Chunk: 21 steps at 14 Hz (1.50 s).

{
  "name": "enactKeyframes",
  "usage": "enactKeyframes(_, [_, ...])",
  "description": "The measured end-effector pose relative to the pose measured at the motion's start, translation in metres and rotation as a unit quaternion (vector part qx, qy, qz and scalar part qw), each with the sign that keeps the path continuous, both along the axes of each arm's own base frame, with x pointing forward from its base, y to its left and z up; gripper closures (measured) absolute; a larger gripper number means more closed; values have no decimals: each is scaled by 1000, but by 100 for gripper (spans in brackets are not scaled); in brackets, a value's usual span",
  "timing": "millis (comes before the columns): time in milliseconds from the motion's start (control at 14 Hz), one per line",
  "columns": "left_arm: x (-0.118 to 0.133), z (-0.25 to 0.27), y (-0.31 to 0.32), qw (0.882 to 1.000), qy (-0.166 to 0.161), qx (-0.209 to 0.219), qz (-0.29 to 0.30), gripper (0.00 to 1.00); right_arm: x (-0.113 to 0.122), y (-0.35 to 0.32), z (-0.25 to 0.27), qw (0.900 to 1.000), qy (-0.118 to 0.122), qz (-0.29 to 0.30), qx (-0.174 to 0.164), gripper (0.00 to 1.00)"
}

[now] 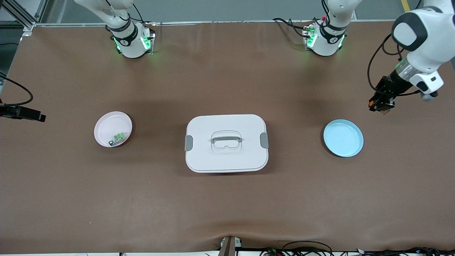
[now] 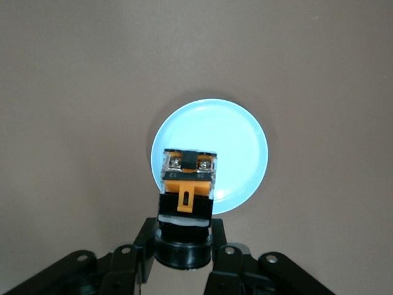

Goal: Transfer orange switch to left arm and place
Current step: 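Carry the orange switch with the left gripper over the light-blue plate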

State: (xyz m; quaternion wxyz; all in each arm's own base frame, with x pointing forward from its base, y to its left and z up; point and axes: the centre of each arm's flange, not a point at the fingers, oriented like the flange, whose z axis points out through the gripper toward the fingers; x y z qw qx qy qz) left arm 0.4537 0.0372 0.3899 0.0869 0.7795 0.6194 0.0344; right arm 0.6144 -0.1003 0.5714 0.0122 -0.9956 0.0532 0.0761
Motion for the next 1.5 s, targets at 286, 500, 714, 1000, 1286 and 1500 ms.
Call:
enactKeyframes(286, [-6,-43,-10,1000,5,-2,22,60,1,-10,4,1000,-12,2,-6,0])
enactKeyframes(500, [-2,-62,-6,1000,3,-13,28,60,0,-10,21,999,-31,3,-14,0])
enactKeyframes(714, [5,-82,-3,998,-6,-27,58,60,-4,-6,41,999,-48,6,-16,0])
enactKeyframes(1000, [9,-105,0,997,-9,-38,68,60,-17,8,55,999,-32,16,-11,0])
enactKeyframes(1286, [10,-119,-6,998,9,-20,57,60,-36,28,65,1000,6,28,-4,0])
enactKeyframes(1500, [11,-131,-15,998,27,16,53,60,-39,42,63,999,23,38,-2,0])
